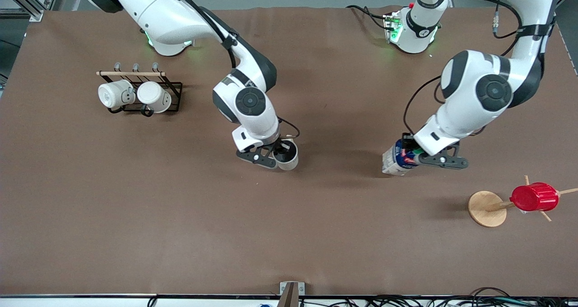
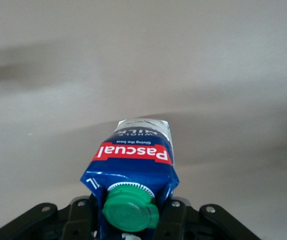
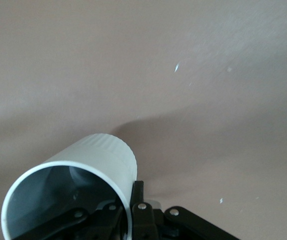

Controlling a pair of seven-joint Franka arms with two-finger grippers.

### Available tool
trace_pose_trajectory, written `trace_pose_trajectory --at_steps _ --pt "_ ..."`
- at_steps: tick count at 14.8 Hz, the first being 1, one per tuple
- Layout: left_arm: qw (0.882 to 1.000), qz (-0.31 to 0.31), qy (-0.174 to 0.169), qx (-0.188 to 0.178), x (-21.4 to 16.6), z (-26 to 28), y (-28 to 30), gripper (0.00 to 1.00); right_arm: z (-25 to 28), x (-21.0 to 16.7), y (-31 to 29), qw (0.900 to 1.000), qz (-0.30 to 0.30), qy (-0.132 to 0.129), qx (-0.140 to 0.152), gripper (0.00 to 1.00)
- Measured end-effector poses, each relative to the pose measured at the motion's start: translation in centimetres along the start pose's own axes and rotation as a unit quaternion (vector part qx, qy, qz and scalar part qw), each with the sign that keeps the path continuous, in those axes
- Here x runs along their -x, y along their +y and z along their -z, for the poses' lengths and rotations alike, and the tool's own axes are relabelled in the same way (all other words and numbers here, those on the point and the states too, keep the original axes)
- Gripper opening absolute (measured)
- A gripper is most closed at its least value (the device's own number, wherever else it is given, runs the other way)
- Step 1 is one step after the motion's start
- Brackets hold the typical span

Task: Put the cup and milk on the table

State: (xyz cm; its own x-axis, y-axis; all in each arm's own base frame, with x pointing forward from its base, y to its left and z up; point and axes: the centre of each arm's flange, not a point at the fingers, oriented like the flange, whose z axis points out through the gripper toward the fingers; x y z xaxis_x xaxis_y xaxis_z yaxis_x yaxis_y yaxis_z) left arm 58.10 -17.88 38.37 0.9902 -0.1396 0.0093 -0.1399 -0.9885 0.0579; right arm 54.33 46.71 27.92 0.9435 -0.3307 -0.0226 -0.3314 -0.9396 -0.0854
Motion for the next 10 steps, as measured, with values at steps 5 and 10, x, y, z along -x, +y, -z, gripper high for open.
trace_pose_trajectory --at_steps 5,10 --pt "1.000 0.026 -0.006 0.007 -0.4 -1.1 6.6 0.42 -2.1 3.0 -1.5 1.000 0.010 -0.007 0.005 0.07" --pt "0.999 0.041 -0.019 0.006 0.9 -2.8 12.0 0.42 -3.8 3.9 -2.0 1.000 0.008 -0.002 0.000 0.13"
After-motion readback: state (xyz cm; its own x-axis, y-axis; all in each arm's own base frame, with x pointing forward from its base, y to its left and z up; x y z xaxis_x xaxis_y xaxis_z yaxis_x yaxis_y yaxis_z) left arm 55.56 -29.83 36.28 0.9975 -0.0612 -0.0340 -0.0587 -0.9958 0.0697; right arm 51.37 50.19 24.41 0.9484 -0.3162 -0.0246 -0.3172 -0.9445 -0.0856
